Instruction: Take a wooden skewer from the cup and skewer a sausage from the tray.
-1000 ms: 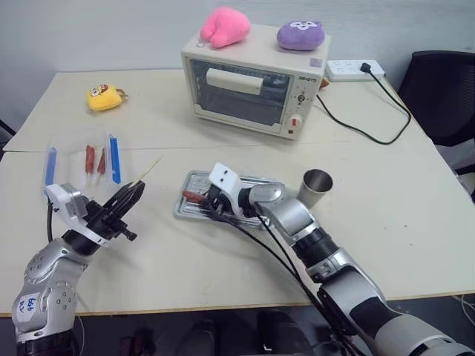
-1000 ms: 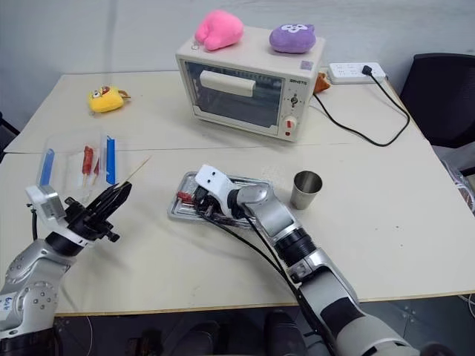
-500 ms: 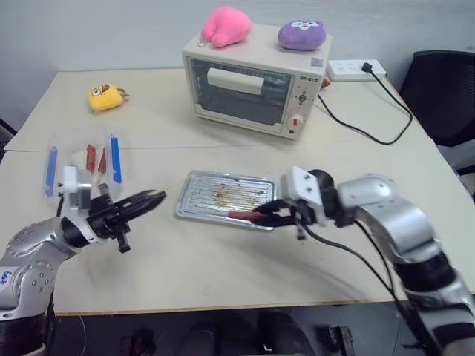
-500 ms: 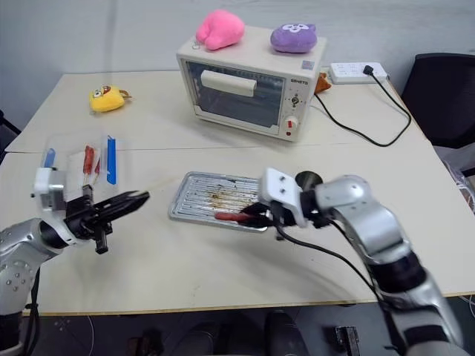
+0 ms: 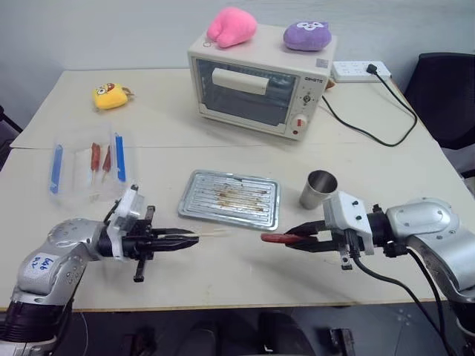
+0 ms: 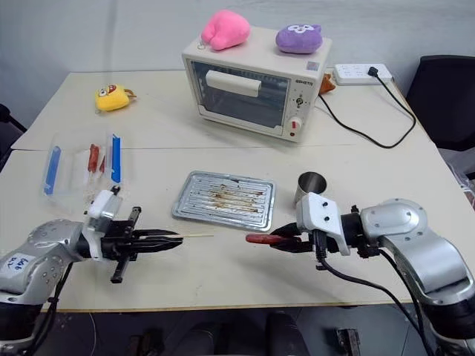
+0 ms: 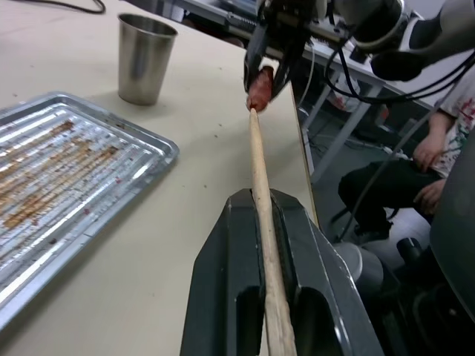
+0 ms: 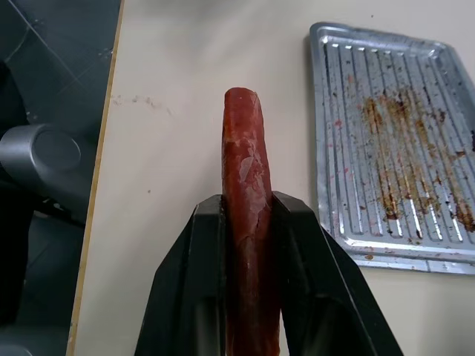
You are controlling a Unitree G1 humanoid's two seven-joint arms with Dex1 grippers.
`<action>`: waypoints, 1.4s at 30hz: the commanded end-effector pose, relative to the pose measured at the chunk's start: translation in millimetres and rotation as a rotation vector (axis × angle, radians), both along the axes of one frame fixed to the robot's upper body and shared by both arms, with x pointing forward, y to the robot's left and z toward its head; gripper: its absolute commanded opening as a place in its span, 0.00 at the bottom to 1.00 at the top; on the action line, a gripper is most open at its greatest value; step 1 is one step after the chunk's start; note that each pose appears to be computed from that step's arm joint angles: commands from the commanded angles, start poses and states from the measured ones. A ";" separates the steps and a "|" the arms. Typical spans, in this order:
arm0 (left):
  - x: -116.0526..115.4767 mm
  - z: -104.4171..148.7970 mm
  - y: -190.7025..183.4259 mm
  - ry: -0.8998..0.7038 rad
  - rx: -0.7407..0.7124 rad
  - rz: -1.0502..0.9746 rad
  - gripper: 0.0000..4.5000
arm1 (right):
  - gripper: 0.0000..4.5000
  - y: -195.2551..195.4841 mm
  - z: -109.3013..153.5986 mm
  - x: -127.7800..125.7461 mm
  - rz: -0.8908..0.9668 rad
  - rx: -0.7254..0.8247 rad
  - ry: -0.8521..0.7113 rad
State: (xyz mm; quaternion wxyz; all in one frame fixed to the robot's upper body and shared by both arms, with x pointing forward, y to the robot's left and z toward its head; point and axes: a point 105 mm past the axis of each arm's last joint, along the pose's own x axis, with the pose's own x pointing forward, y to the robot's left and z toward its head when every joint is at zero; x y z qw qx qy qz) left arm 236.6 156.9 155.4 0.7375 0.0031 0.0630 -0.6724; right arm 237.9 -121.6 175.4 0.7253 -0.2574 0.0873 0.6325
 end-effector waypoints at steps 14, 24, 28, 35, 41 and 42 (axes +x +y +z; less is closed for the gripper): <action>7.9 12.1 -19.1 -0.026 -0.058 -0.114 0.00 | 0.19 12.1 22.7 -1.7 0.066 0.223 -0.119; 9.2 18.2 -16.1 -0.032 -0.058 -0.116 0.00 | 0.19 7.7 13.7 -1.8 0.103 0.183 -0.121; 8.4 18.7 -18.4 -0.033 -0.062 -0.122 0.00 | 0.19 7.0 10.5 -3.2 0.121 0.172 -0.118; 8.8 17.9 -21.3 -0.033 -0.064 -0.125 0.00 | 0.19 8.0 7.7 -2.6 0.130 0.166 -0.120; 9.0 17.1 -25.8 -0.033 -0.069 -0.134 0.00 | 0.19 10.8 7.1 -2.6 0.141 0.162 -0.119; 9.1 16.9 -26.2 -0.032 -0.069 -0.134 0.00 | 0.19 11.1 7.2 -2.5 0.142 0.161 -0.119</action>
